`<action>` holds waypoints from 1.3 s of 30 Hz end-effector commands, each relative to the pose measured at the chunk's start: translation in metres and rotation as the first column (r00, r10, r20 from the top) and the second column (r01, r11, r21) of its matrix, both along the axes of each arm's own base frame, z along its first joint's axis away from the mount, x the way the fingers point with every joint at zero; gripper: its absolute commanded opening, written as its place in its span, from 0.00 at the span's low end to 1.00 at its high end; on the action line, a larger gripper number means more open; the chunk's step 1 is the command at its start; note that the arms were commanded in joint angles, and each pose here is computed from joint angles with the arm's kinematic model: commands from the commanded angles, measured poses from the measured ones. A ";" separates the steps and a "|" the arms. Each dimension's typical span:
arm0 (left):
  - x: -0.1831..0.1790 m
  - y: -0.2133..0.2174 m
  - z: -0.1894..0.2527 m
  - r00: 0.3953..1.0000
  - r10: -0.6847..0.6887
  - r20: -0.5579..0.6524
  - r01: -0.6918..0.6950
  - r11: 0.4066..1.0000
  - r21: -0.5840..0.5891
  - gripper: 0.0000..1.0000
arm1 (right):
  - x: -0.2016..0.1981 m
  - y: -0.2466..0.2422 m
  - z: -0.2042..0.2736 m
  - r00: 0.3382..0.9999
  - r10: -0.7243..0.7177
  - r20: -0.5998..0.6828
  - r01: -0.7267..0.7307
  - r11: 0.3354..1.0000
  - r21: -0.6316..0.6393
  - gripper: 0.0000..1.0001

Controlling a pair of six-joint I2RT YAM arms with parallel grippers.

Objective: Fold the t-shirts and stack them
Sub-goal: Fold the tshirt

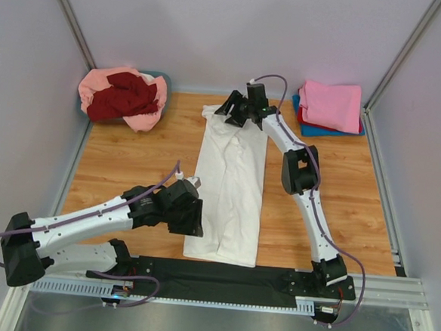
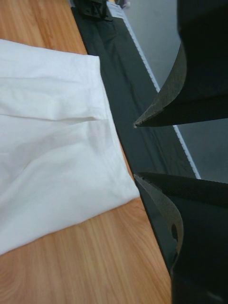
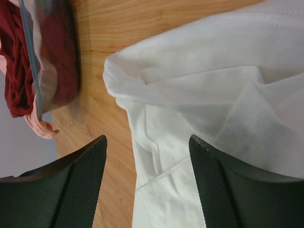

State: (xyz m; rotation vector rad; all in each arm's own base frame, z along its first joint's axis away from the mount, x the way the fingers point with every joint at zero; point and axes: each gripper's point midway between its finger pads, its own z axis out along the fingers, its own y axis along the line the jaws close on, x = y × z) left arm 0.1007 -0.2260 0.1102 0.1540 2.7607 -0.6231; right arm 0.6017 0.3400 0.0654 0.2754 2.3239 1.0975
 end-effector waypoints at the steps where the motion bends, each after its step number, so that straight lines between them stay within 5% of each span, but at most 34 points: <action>1: 0.019 0.013 0.010 0.989 0.056 0.140 -0.059 0.998 0.013 0.50 | -0.010 0.004 0.116 0.973 0.081 0.217 -0.089 0.996 0.024 0.72; 6: 0.025 0.025 -0.005 0.982 0.060 0.176 -0.074 0.995 0.071 0.48 | -0.034 -0.028 0.156 0.962 0.088 0.257 -0.061 0.992 -0.108 0.84; 11: 0.027 0.024 -0.018 0.980 0.057 0.189 -0.072 0.995 0.070 0.51 | -0.090 -0.077 0.175 0.974 0.090 0.208 -0.026 0.956 -0.291 0.86; 17: 0.011 0.017 -0.048 0.990 0.000 0.140 -0.002 1.000 0.008 0.52 | -0.229 -0.126 0.119 0.999 0.044 0.005 -0.038 0.897 -0.441 0.82; 18: 0.010 0.017 -0.051 0.991 -0.004 0.137 0.004 1.000 0.002 0.52 | -0.251 -0.127 0.141 0.996 0.049 0.073 -0.014 0.911 -0.412 0.82; 19: 0.006 0.016 -0.054 0.992 -0.016 0.123 0.018 1.000 -0.007 0.52 | -0.285 -0.136 0.099 0.998 0.051 -0.021 -0.055 0.895 -0.442 0.82; 24: -0.004 0.017 -0.071 0.996 -0.028 0.082 0.031 0.999 -0.024 0.49 | -0.385 -0.146 0.073 0.998 0.019 -0.061 -0.040 0.931 -0.363 0.80; 35: -0.017 0.017 -0.092 0.998 -0.049 0.043 0.052 0.997 -0.064 0.50 | -0.489 -0.152 -0.001 0.978 0.043 -0.205 -0.124 0.908 -0.400 0.76; 38: -0.023 0.023 -0.104 0.998 -0.055 0.006 0.055 0.998 -0.028 0.20 | -0.502 -0.140 -0.012 0.972 0.069 -0.224 -0.154 0.907 -0.392 0.76; 39: -0.025 0.024 -0.107 0.999 -0.049 -0.007 0.049 0.999 -0.024 0.00 | -0.507 -0.136 -0.017 0.969 0.086 -0.231 -0.176 0.899 -0.402 0.75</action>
